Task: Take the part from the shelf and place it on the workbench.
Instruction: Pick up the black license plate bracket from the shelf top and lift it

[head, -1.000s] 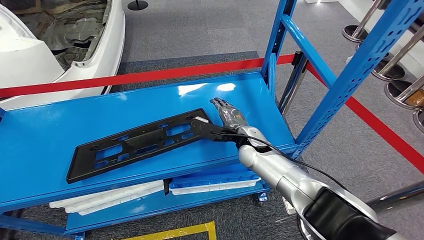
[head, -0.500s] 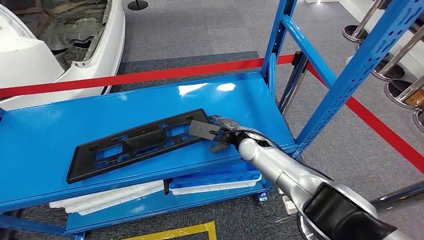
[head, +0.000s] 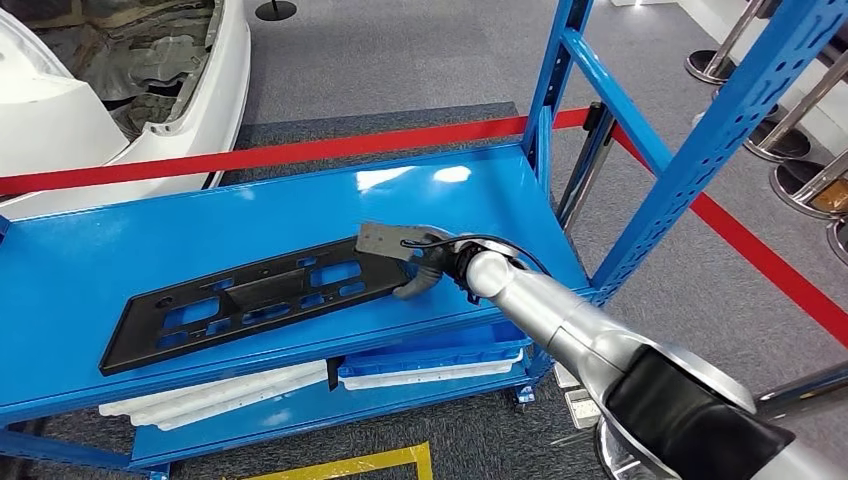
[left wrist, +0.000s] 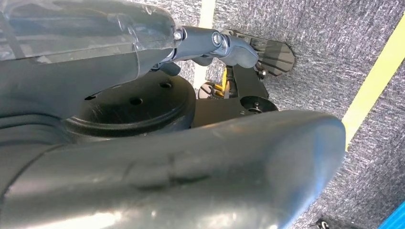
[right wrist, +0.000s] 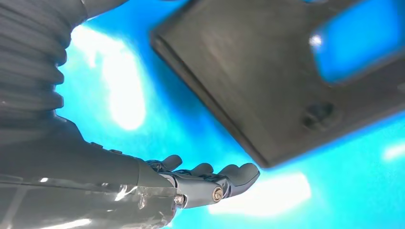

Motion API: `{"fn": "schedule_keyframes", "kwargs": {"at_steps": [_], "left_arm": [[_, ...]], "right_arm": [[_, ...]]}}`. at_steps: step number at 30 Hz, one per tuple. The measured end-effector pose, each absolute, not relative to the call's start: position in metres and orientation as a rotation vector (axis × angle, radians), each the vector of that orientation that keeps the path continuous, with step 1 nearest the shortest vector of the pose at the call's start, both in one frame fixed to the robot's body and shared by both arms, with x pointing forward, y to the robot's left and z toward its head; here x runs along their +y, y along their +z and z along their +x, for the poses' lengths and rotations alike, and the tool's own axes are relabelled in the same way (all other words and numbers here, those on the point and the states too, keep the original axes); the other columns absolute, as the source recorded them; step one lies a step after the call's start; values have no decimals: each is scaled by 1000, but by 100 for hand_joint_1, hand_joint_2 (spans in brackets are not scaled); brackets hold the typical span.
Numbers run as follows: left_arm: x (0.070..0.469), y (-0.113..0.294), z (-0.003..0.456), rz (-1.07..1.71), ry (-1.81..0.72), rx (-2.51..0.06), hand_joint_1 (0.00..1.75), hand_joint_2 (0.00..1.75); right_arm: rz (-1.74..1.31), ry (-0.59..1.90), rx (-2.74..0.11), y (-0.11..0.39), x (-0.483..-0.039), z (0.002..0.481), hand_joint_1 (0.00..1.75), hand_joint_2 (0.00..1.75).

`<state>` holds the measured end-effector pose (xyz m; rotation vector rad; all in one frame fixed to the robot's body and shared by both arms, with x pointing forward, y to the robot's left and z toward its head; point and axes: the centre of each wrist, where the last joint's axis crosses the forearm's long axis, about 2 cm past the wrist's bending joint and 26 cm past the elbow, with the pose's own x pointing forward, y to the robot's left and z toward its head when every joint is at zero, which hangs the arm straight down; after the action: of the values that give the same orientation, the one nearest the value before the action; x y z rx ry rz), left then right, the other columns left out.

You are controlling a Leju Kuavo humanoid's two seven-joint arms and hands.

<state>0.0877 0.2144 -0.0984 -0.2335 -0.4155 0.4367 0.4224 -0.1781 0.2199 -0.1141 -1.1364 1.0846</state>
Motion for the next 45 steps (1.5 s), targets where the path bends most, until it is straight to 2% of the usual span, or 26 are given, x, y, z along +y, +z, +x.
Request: {"fn": "schedule_keyframes", "kwargs": {"at_steps": [8, 20, 45], "left_arm": [[215, -99, 86, -212, 455, -414, 0, 0], [215, -99, 86, -213, 458, -416, 0, 0], [214, -99, 86, -233, 444, -423, 0, 0]], "right_arm": [[-333, 1169, -1259, 240, -157, 423, 0, 175], [-644, 1314, -1260, 269, -140, 419, 0, 175], [-431, 1295, -1419, 223, -122, 410, 0, 175]]}}
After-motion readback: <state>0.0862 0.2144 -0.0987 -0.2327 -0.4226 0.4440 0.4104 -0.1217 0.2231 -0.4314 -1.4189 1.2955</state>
